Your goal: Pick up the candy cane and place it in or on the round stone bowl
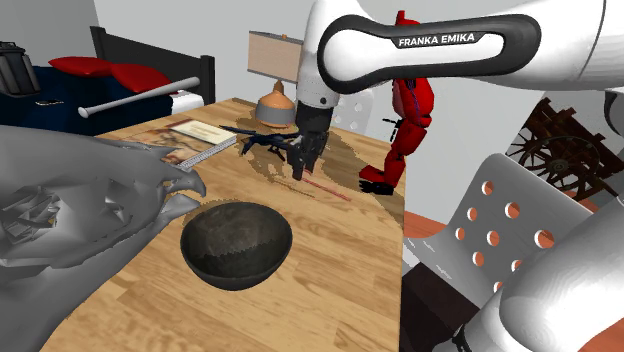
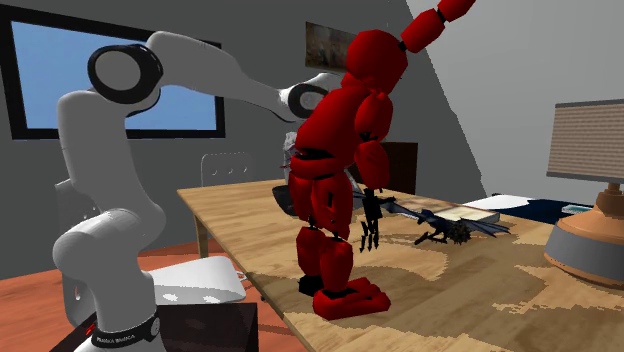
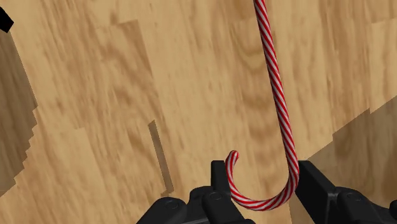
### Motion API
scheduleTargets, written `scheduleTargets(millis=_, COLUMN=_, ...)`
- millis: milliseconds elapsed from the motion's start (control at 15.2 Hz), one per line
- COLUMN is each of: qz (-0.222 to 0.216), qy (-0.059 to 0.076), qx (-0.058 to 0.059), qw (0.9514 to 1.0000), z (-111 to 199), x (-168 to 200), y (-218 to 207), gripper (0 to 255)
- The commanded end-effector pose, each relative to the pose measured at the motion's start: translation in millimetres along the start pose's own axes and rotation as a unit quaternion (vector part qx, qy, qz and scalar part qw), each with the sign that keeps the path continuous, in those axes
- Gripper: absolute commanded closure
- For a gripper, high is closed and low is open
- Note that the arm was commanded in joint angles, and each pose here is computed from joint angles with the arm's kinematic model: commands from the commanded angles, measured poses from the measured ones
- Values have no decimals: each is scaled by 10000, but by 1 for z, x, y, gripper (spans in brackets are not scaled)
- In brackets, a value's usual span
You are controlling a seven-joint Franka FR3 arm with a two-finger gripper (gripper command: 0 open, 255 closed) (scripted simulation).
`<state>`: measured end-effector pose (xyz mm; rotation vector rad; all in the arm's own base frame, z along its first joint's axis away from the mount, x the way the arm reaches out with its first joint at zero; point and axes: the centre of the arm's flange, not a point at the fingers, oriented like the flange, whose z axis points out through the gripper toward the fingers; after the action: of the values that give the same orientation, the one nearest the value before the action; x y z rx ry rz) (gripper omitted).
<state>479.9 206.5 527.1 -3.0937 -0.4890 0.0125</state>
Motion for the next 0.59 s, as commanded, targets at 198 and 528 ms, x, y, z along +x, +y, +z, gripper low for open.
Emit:
scheduleTargets(millis=198, qz=0, qy=-2, qx=0, qw=10000, z=-27, x=-1, y=0, gripper=255)
scheduleTargets(millis=528, qz=0, qy=-2, qx=0, qw=10000, z=-53, x=-1, y=-1, gripper=255)
